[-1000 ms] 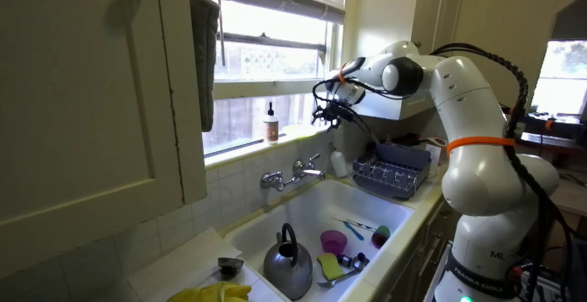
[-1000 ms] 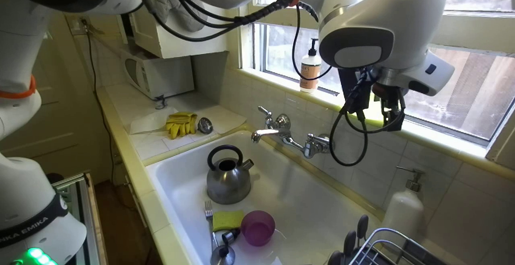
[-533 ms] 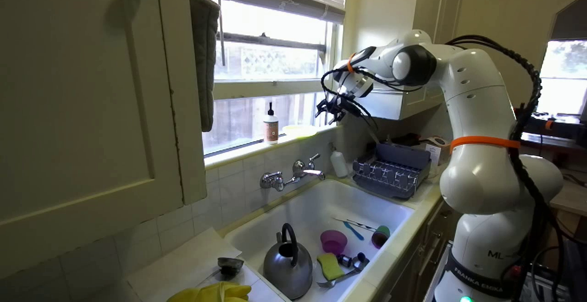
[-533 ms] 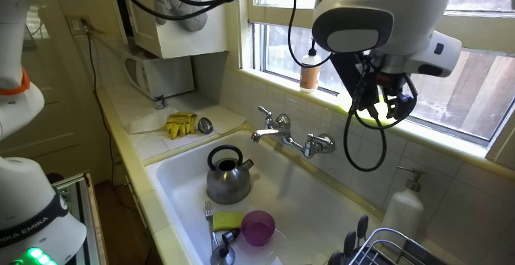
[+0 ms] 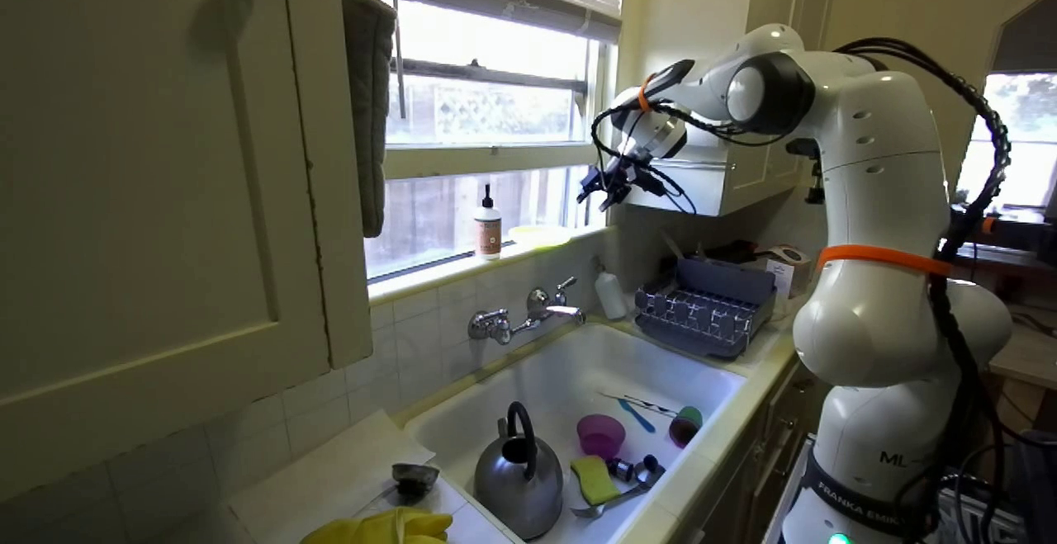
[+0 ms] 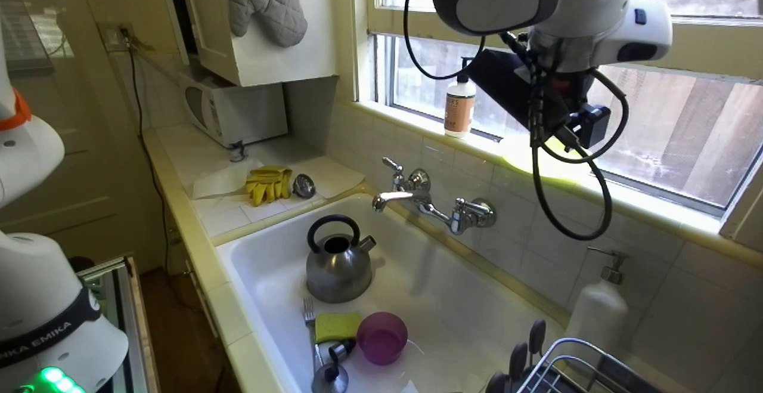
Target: Put the yellow plate on the windowsill.
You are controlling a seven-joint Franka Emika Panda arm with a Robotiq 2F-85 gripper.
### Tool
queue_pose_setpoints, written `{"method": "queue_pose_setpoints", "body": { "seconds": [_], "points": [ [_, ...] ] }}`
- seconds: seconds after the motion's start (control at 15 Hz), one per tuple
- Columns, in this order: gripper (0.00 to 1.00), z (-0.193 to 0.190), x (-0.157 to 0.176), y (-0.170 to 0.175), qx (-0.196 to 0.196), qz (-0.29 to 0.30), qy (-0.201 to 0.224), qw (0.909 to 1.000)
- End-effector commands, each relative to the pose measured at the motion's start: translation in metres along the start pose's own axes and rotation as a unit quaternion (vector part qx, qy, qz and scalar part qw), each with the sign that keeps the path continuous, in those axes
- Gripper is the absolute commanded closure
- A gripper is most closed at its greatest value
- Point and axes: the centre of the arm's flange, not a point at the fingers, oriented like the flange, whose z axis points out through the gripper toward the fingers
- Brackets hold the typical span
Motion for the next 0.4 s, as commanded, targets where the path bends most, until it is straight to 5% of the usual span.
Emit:
{"method": "queue_pose_setpoints", "body": {
  "seconds": [0.0,0.33],
  "points": [
    [0.0,-0.0037,-0.0028,-0.0037,-0.001,-0.015,-0.001,0.9999],
    [0.0,-0.0054,-0.0024,-0.0041,-0.004,-0.018,-0.001,0.9998]
  ]
}}
